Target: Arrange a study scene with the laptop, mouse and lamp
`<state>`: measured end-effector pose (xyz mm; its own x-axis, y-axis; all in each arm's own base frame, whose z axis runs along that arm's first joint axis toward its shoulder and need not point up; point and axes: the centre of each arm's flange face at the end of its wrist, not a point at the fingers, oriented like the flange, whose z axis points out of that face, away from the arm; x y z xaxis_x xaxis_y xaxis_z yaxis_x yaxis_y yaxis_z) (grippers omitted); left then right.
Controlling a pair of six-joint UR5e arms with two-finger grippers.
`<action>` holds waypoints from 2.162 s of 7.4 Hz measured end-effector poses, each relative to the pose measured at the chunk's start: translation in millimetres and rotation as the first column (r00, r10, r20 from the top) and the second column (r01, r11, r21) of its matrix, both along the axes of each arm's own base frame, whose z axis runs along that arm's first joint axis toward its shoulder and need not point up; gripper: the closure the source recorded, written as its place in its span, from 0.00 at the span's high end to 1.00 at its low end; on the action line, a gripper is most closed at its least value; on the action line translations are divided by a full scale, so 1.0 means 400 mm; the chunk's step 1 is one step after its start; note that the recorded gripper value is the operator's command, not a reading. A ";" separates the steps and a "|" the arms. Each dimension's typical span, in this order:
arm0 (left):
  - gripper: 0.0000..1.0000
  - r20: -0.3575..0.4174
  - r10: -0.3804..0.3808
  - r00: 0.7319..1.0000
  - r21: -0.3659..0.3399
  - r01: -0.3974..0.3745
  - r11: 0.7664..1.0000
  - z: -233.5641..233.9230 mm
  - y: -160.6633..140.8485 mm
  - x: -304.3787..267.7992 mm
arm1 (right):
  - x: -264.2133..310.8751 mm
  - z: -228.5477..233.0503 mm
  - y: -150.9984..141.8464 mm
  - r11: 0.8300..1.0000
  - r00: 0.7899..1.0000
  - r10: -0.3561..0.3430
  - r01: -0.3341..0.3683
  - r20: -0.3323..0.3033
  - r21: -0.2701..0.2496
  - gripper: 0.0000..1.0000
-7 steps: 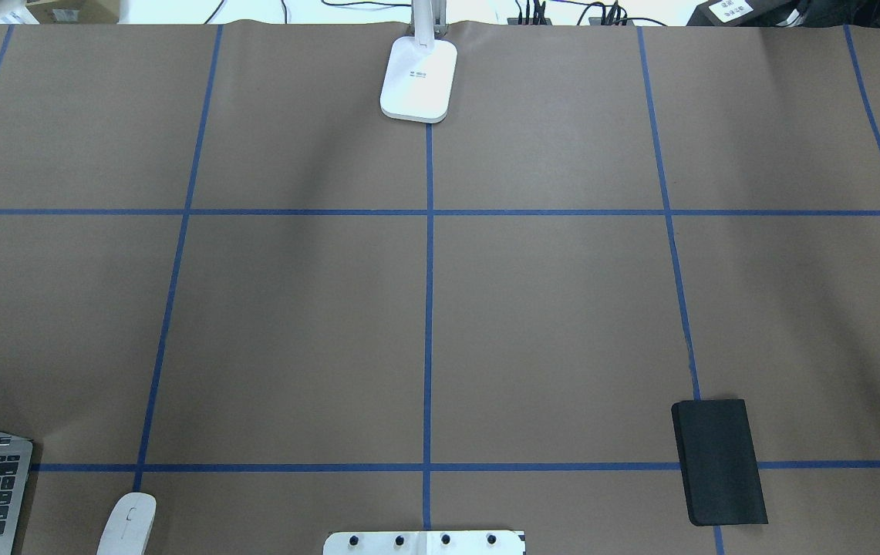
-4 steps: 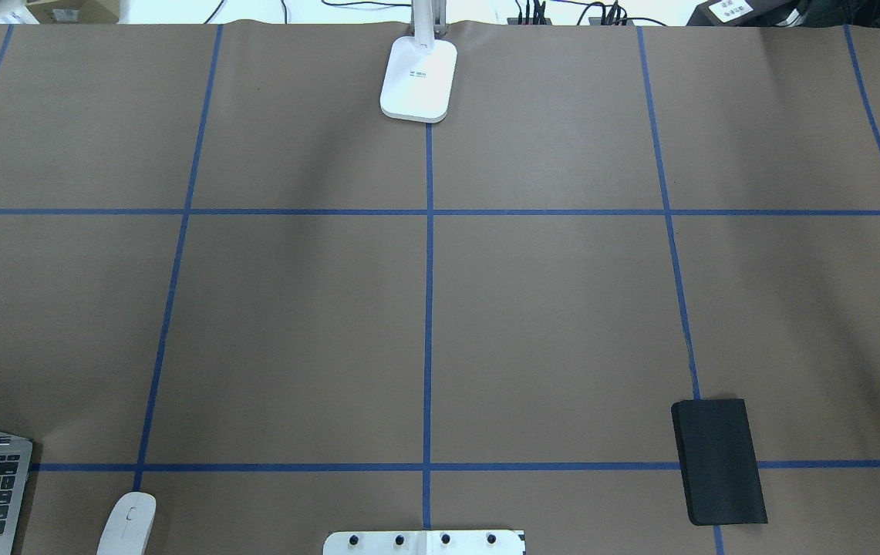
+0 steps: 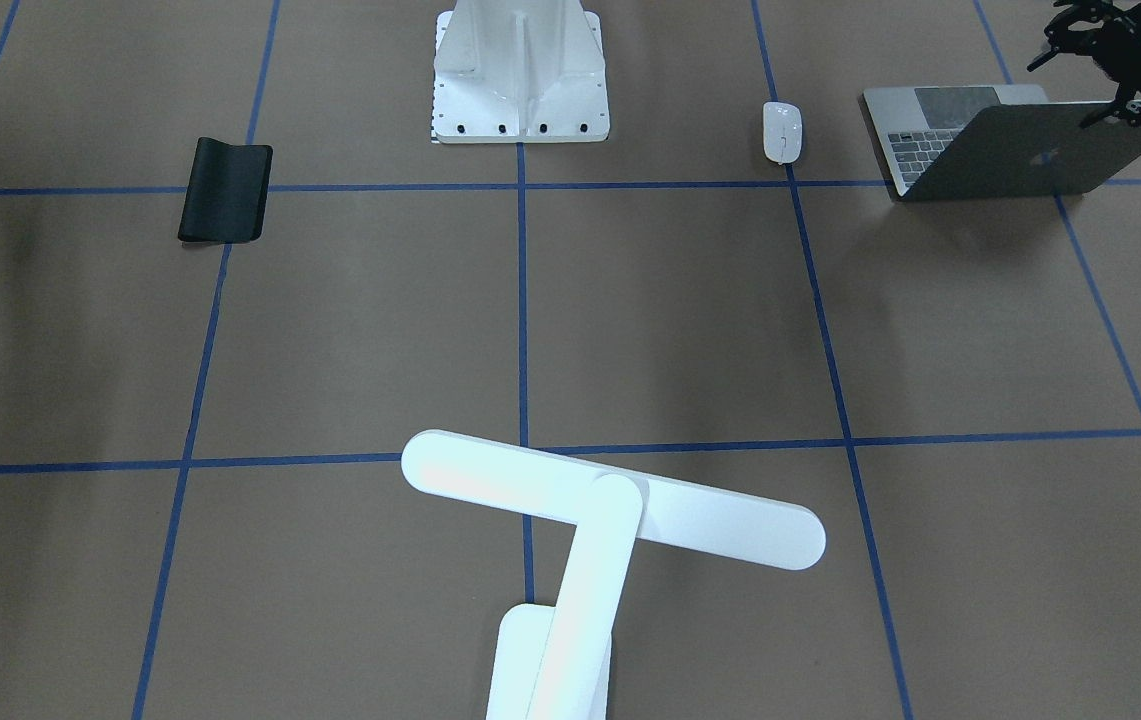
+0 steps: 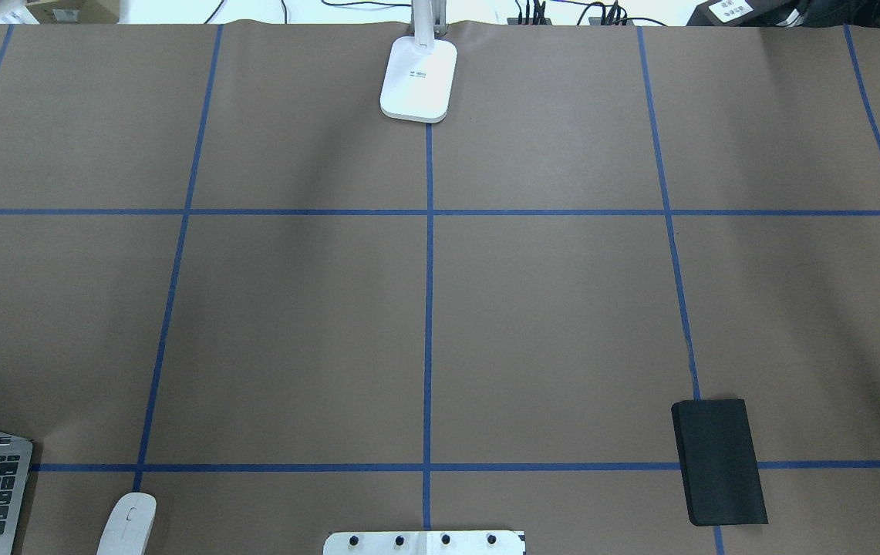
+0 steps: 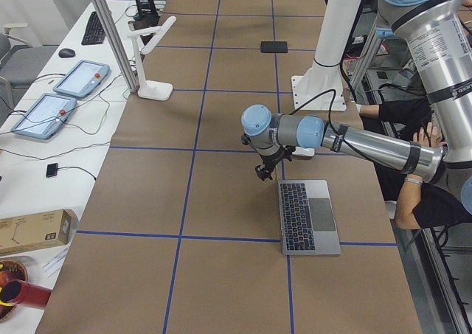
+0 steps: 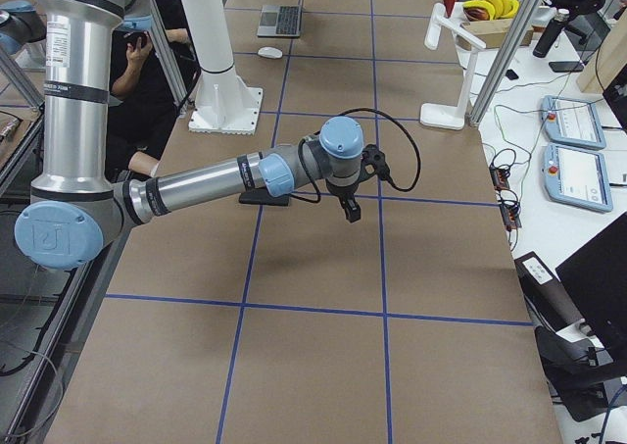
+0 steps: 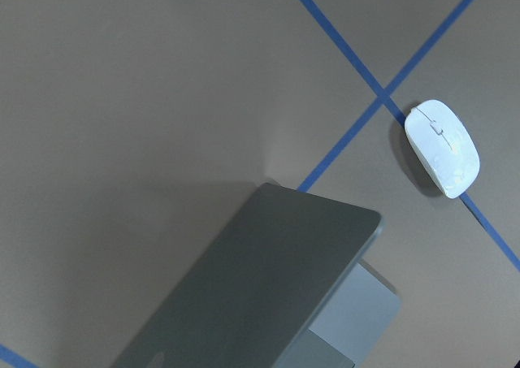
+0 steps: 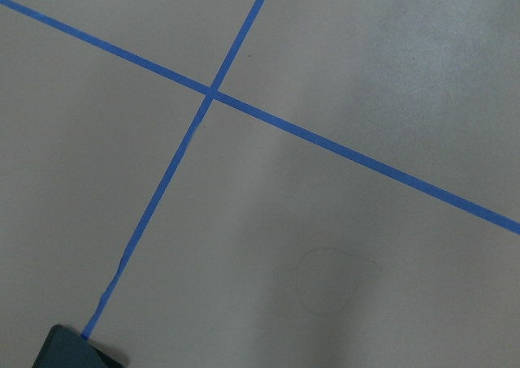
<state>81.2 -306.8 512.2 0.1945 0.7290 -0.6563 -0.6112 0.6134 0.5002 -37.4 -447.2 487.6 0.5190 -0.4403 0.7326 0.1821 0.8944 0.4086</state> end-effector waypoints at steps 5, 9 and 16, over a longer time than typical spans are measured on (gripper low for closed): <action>0.95 0.037 0.093 0.995 0.135 -0.097 0.986 -0.001 -0.003 0.067 | 0.001 0.004 0.000 1.000 1.000 -0.002 0.002 -0.004 0.004 0.99; 0.73 0.056 0.135 0.989 0.181 -0.143 0.973 -0.007 -0.004 0.109 | 0.002 0.006 0.001 1.000 1.000 -0.003 0.003 -0.005 0.004 0.99; 0.39 0.091 0.186 0.978 0.339 -0.206 0.918 -0.027 -0.037 0.115 | 0.008 0.018 0.006 1.000 1.000 0.001 -0.001 -0.007 -0.004 0.99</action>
<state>127.0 -321.5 501.6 0.0534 0.9352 -0.3500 -0.7345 0.2743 0.6207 -34.3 -444.9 494.7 0.5241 -0.4375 0.7307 0.1843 0.8959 0.4042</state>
